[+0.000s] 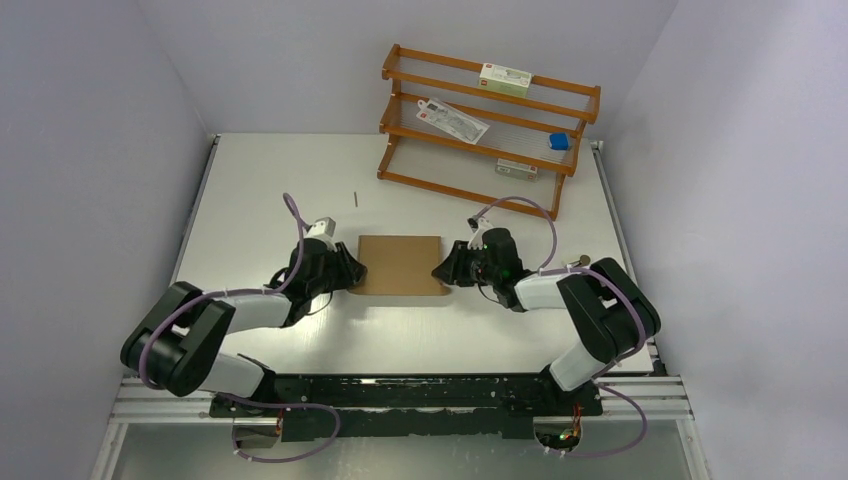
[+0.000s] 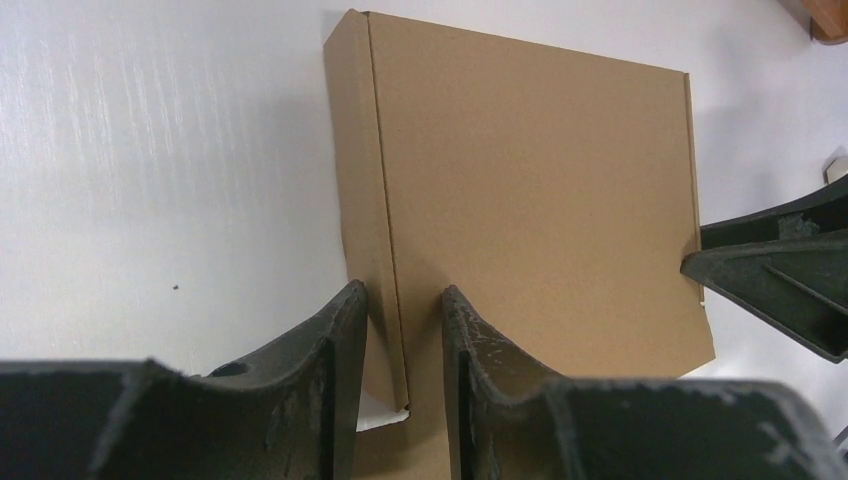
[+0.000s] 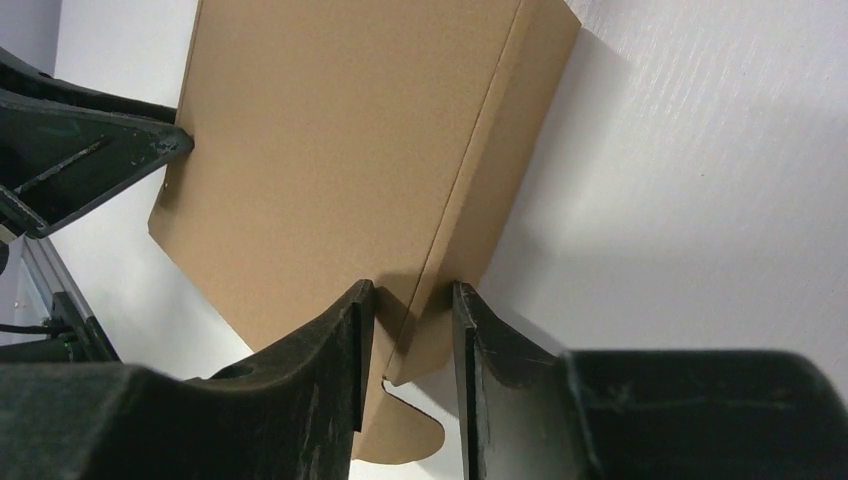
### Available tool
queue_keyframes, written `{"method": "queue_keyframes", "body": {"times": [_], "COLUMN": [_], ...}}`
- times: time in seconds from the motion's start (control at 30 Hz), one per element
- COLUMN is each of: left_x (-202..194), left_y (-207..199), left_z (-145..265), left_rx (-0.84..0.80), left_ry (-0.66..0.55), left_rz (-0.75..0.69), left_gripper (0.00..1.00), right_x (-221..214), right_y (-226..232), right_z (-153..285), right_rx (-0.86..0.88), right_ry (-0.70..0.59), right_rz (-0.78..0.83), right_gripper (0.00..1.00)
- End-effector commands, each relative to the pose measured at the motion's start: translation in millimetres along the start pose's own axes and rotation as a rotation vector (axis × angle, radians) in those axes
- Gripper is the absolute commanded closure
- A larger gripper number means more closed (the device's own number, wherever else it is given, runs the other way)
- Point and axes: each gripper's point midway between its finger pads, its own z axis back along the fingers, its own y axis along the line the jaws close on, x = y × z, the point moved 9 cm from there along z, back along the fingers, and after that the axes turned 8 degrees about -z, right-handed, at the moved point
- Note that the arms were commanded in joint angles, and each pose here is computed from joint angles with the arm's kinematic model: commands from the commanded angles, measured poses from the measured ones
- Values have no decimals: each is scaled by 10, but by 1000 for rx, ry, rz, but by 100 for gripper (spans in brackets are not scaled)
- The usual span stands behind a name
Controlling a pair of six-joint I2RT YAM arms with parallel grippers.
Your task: Fold the paper box
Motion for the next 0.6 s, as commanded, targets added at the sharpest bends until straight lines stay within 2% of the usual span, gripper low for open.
{"method": "queue_keyframes", "body": {"times": [0.0,0.3,0.57], "left_x": [-343,-392,158], "left_y": [238,269,81], "left_z": [20,1,101], "left_rx": [100,126,66], "left_ry": [131,138,-27], "left_rz": [-27,9,54], "left_gripper": [65,59,42], "right_x": [-226,-323,177], "right_y": [-208,-315,65], "right_z": [-12,35,121], "right_rx": [-95,-221,-203], "right_ry": [79,103,-23], "right_rz": [-30,17,149], "right_gripper": [66,68,57]}}
